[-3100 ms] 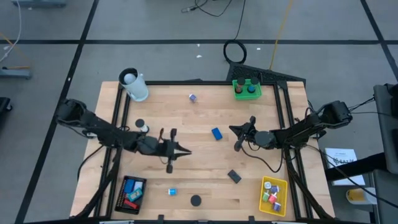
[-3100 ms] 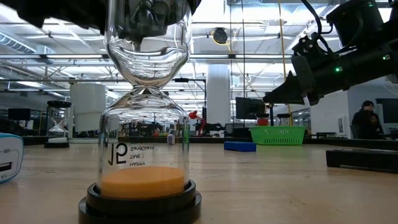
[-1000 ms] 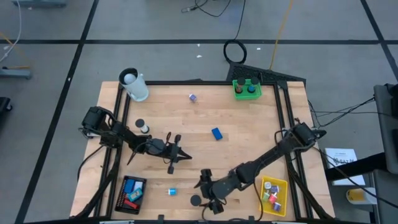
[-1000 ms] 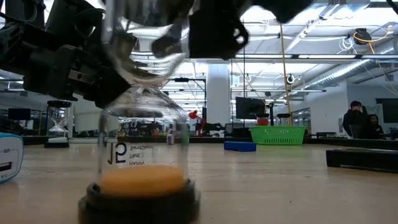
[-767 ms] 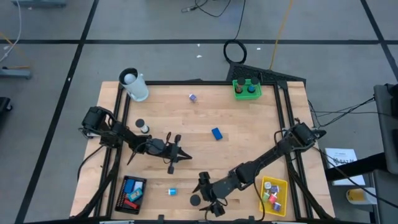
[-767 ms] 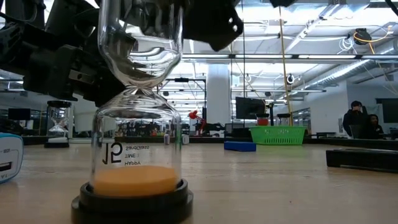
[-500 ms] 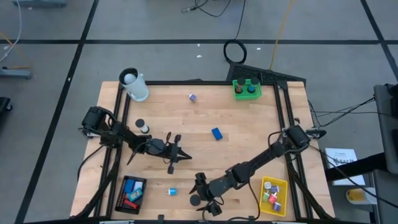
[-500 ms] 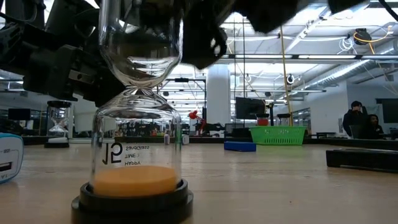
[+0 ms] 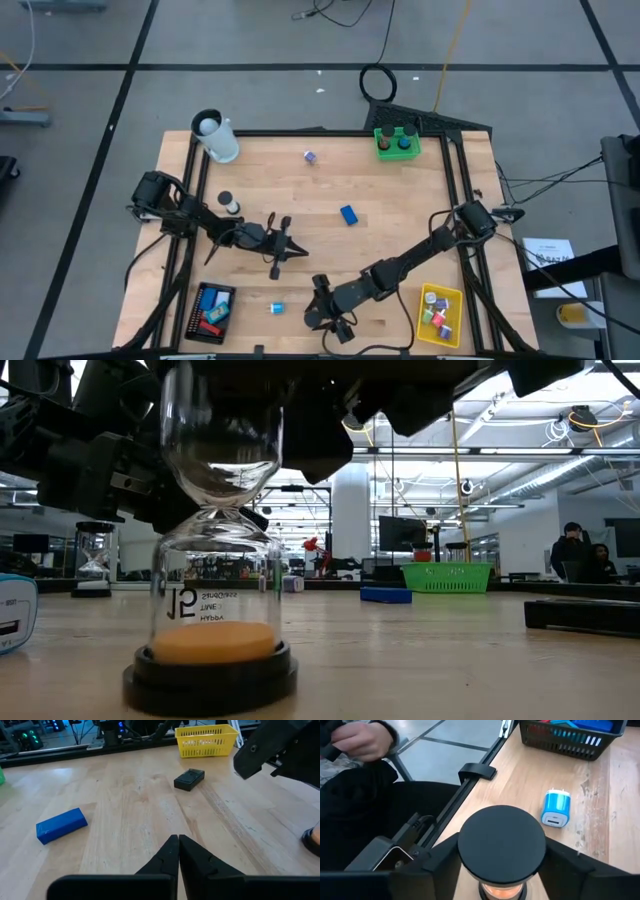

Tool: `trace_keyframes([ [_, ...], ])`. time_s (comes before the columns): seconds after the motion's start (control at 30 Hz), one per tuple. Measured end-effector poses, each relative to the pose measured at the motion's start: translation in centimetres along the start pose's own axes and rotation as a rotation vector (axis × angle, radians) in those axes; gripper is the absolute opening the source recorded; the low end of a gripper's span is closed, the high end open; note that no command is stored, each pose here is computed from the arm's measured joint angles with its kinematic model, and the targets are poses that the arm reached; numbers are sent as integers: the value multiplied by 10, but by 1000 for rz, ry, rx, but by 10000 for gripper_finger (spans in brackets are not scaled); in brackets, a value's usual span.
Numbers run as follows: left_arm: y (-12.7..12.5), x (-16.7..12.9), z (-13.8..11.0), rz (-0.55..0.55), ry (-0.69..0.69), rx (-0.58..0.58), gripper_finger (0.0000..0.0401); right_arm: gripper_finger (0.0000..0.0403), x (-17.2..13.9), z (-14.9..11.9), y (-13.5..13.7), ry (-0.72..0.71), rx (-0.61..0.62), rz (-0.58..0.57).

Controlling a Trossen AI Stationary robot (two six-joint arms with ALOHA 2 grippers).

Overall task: Pick & Place Office items
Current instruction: Put the orange hourglass into the green bin

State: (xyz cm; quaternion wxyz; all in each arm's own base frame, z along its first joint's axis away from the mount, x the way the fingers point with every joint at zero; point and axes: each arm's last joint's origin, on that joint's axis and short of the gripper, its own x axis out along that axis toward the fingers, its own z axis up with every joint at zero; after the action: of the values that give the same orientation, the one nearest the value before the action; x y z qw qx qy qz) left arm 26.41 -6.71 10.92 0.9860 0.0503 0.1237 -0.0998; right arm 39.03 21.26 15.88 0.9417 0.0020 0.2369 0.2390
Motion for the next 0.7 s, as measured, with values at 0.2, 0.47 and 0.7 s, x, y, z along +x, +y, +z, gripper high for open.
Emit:
trace_keyframes([
  [0.2, 0, 0, 0, 0, 0, -1, 7, 196, 0, 0, 2, 1, 0, 2],
  [0.47, 0, 0, 0, -1, 5, -16, 20, 202, -26, 18, 5, 41, 22, -139],
  [0.7, 0, 0, -1, -2, 7, -12, 7, 200, -94, 40, 8, 84, -12, -491],
])
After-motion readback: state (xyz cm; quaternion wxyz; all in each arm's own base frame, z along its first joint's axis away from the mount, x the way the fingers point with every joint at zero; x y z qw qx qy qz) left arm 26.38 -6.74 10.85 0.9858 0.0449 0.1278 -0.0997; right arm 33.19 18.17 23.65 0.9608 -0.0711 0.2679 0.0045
